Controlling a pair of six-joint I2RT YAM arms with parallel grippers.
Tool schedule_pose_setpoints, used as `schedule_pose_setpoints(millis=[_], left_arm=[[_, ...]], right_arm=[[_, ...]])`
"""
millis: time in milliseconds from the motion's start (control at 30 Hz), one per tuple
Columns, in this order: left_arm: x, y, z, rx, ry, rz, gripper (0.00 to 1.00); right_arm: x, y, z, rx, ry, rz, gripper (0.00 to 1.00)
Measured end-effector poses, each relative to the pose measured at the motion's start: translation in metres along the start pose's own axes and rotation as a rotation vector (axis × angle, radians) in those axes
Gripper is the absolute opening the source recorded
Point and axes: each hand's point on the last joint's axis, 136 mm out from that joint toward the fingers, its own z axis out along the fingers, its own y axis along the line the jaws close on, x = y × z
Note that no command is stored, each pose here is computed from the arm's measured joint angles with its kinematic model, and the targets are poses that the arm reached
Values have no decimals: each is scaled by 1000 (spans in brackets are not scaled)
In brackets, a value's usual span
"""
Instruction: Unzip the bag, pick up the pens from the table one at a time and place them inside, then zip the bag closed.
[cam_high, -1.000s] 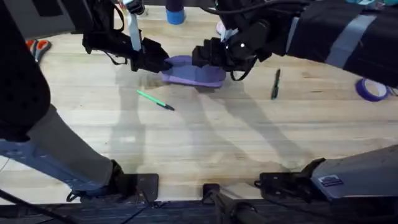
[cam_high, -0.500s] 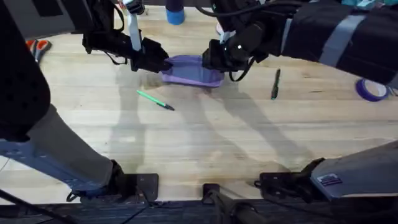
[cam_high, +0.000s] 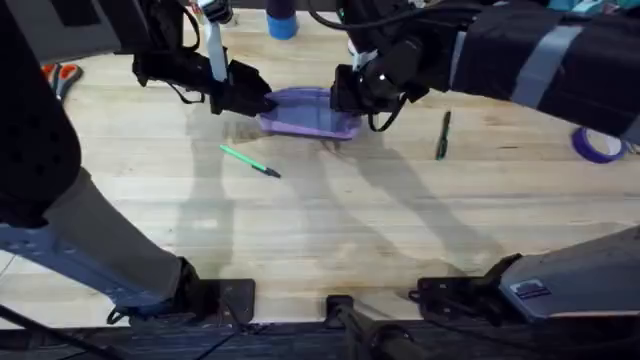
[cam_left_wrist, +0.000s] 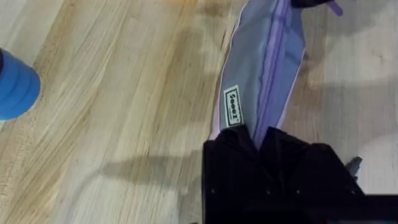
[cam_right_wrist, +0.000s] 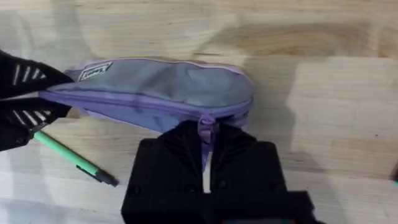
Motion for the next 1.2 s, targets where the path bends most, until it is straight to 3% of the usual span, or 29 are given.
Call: schedule_pose_setpoints(millis=[500,1200], left_arm=[[-7,-3,2,13,-31,3,42],[-9,-4,2,18,-41,4,42]], right_arm=[[-20,-4,-36,12,-115,-87,30],[-24,-8,-42,8,-130,-86,29]])
